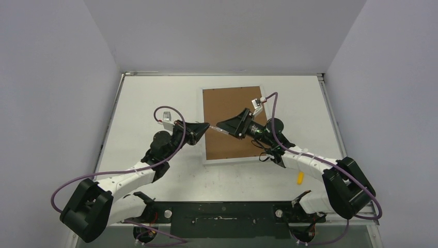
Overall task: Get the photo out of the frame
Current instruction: Adjust the screwdriver.
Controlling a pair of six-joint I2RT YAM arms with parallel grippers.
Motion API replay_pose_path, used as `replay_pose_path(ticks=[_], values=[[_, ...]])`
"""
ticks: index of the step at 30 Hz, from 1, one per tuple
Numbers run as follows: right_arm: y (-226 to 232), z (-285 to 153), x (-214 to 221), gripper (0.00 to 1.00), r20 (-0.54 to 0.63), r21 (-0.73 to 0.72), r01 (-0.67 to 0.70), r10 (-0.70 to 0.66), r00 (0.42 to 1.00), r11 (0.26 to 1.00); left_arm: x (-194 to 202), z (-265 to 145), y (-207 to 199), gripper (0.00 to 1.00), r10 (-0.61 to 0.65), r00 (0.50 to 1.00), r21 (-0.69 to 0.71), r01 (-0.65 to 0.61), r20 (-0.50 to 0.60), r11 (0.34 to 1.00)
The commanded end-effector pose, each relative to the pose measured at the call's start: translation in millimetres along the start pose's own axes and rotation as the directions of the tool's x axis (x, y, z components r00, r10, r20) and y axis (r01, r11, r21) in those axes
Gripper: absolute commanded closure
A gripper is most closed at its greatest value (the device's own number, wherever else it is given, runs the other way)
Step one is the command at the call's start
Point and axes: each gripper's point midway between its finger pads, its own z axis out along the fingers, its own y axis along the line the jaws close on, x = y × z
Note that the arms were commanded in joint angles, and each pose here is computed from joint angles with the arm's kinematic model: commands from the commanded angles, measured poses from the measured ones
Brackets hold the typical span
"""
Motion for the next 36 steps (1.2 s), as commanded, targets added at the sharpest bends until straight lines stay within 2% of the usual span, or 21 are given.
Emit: replay_pose_path(ticks=[1,6,11,17,25,28,32,36], values=[[16,2,-7,0.18,0.039,-0.038,-0.136,0.138,0.99,0.99,-3,-2,-22,1.0,0.007,0.999,0.099,-0.01,0.032,0.995],[0,11,3,0.2,0.007,0.098,-0.148,0.148,0.989,0.984,-3,-2,-22,1.0,0.011,0.999,0.102,-0.015,0.038,0.995],[-3,16,12,0.3,-0.028,0.116,-0.196,0.201,0.979,0.974,-2,-1,-21,1.0,0.026,0.999,0.096,-0.029,0.039,0.995],[0,19,14,0.51,-0.033,0.083,-0.244,0.247,0.968,0.966,-2,-1,-18,1.0,0.03,0.999,0.085,-0.034,0.041,0.996],[4,16,9,0.53,0.006,0.046,-0.271,0.271,0.962,0.961,-1,-2,-17,1.0,0.029,0.999,0.089,-0.033,0.042,0.995],[4,16,7,0.57,0.01,0.041,-0.278,0.278,0.961,0.96,-1,-2,-16,1.0,0.027,0.999,0.084,-0.03,0.04,0.996],[4,14,5,0.72,0.016,0.04,-0.282,0.282,0.959,0.958,-1,-2,-15,1.0,0.027,0.999,0.083,-0.031,0.041,0.996],[2,12,3,0.73,0.027,0.04,-0.286,0.285,0.958,0.957,-1,-3,-14,1.0,0.024,0.999,0.082,-0.027,0.041,0.996]])
